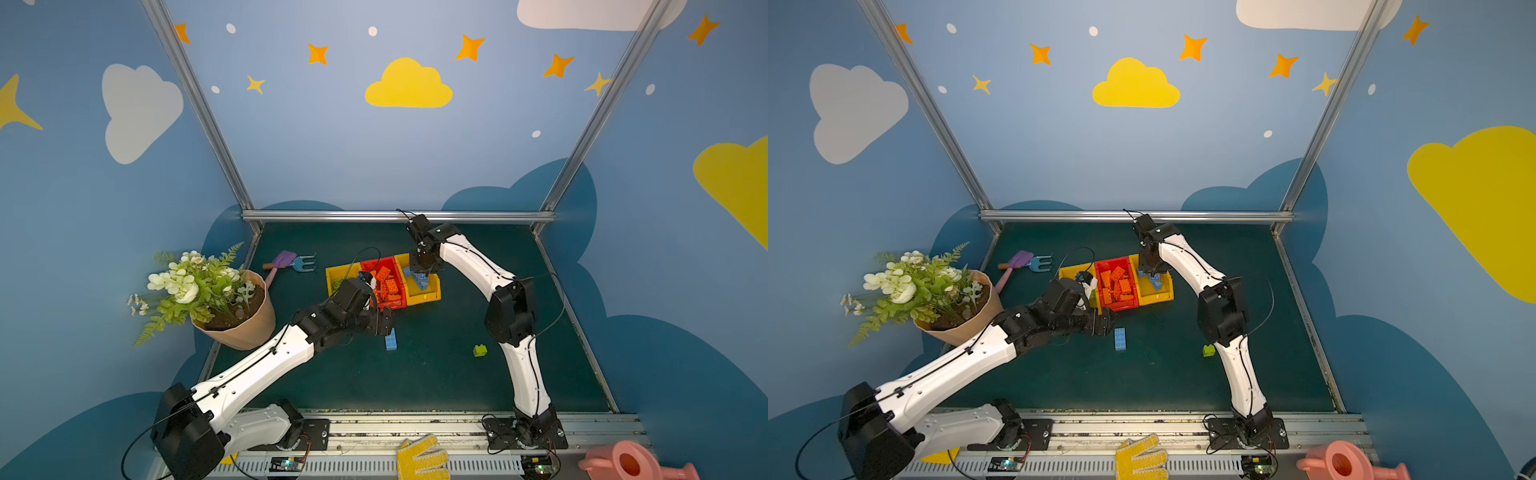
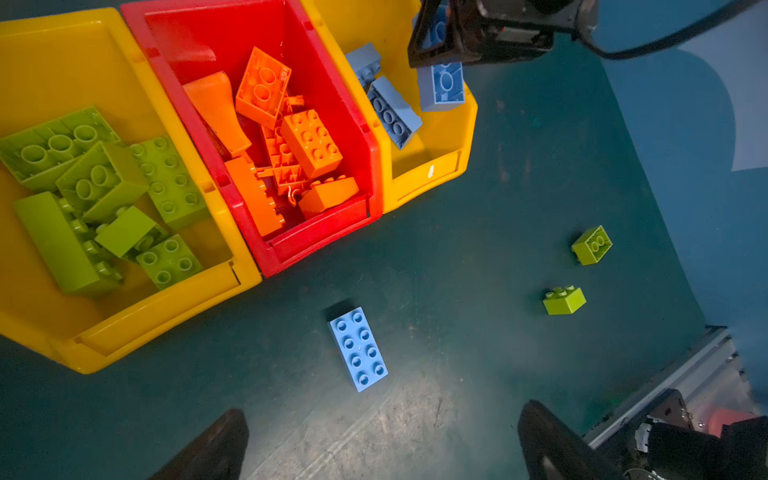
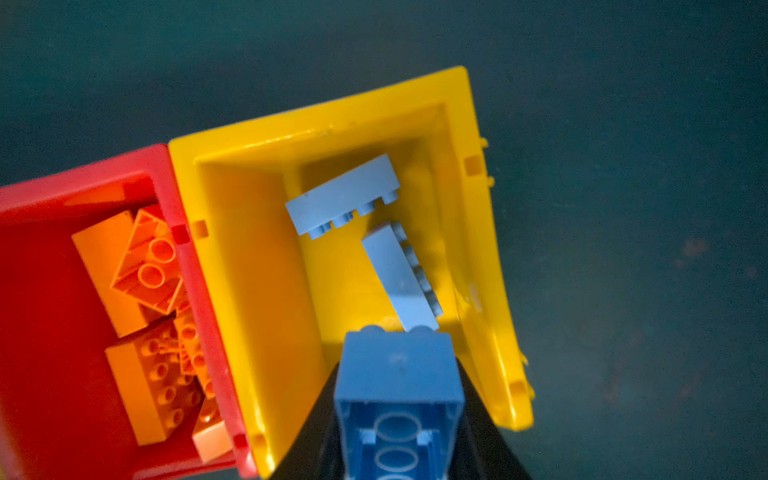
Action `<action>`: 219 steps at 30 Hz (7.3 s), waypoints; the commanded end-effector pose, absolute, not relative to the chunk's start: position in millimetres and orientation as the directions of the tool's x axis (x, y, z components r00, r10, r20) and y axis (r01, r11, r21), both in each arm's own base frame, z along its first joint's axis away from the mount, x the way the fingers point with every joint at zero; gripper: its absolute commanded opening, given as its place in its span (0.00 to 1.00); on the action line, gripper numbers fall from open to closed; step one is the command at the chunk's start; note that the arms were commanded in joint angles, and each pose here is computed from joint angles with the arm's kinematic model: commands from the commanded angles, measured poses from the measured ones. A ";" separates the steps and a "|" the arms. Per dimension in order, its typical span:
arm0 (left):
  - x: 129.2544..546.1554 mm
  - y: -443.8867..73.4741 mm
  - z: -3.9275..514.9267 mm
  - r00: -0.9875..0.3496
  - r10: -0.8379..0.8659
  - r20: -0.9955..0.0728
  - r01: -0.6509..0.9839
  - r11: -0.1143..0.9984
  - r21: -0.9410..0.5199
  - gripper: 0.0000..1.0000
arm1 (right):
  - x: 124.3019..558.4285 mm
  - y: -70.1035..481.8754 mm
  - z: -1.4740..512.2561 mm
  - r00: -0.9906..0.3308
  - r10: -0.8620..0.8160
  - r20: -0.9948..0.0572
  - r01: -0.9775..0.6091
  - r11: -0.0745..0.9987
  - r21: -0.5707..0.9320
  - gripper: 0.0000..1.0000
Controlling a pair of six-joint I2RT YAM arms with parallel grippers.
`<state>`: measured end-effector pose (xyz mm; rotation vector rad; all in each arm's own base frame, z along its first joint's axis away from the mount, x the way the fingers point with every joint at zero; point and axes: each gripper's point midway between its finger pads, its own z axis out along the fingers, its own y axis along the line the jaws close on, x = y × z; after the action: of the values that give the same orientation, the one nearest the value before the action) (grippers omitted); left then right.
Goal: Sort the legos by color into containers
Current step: 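Carry the held blue brick into the far yellow bin, release, then withdraw the right gripper while the left gripper lowers onto the last blue brick, then grasp the blue 2x4 brick with the left gripper, carry into far yellow bin, release, then raise the left gripper while the right gripper lowers onto the small lime brick, then close the right gripper on the small lime-green brick and lift it, then carry the lime brick into the green-filled yellow bin with the right gripper, release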
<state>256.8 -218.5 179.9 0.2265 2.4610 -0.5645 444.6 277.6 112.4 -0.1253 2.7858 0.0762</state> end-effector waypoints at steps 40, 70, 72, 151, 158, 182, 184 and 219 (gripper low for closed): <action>259.2 -255.3 48.5 -0.969 -0.105 -0.225 -0.065 0.981 -0.181 0.73 | 200.3 131.9 215.4 -0.931 0.037 -0.362 -0.049 0.973 0.225 0.93; 326.0 -293.4 131.5 -0.932 0.102 -0.347 0.112 0.994 -0.010 0.14 | 175.4 108.2 236.9 -0.903 0.096 -0.420 -0.018 0.965 0.261 0.93; 347.1 -304.8 146.9 -0.919 0.116 -0.378 0.131 0.991 -0.014 0.15 | 174.5 105.1 236.7 -0.901 0.106 -0.422 -0.006 0.967 0.255 0.93; 223.4 -106.0 172.1 -0.728 -0.465 -0.504 -0.286 0.874 -0.394 1.00 | 226.0 97.4 41.3 -0.959 0.283 -0.010 0.277 0.947 0.165 0.60; 234.7 -113.1 172.1 -0.745 -0.418 -0.519 -0.255 0.898 -0.358 1.00 | 230.6 101.4 33.7 -0.945 0.327 -0.001 0.322 0.929 0.181 0.59; 241.3 -104.9 169.5 -0.740 -0.423 -0.524 -0.265 0.898 -0.351 1.00 | 264.6 157.5 74.4 -0.988 0.151 -0.036 0.134 0.947 0.293 0.27; 237.9 -103.2 166.9 -0.737 -0.440 -0.513 -0.276 0.889 -0.366 1.00 | 272.5 185.2 95.6 -0.991 0.119 -0.063 0.088 0.928 0.362 0.27; 221.1 -60.9 187.9 -0.755 -0.390 -0.527 -0.244 0.913 -0.327 1.00 | 364.5 510.3 136.0 -0.854 -0.302 -0.423 -0.509 0.651 0.563 0.71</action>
<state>222.9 -60.4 181.2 -0.4963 2.4553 -0.3072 359.1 514.6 122.9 -0.6434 2.5919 1.0472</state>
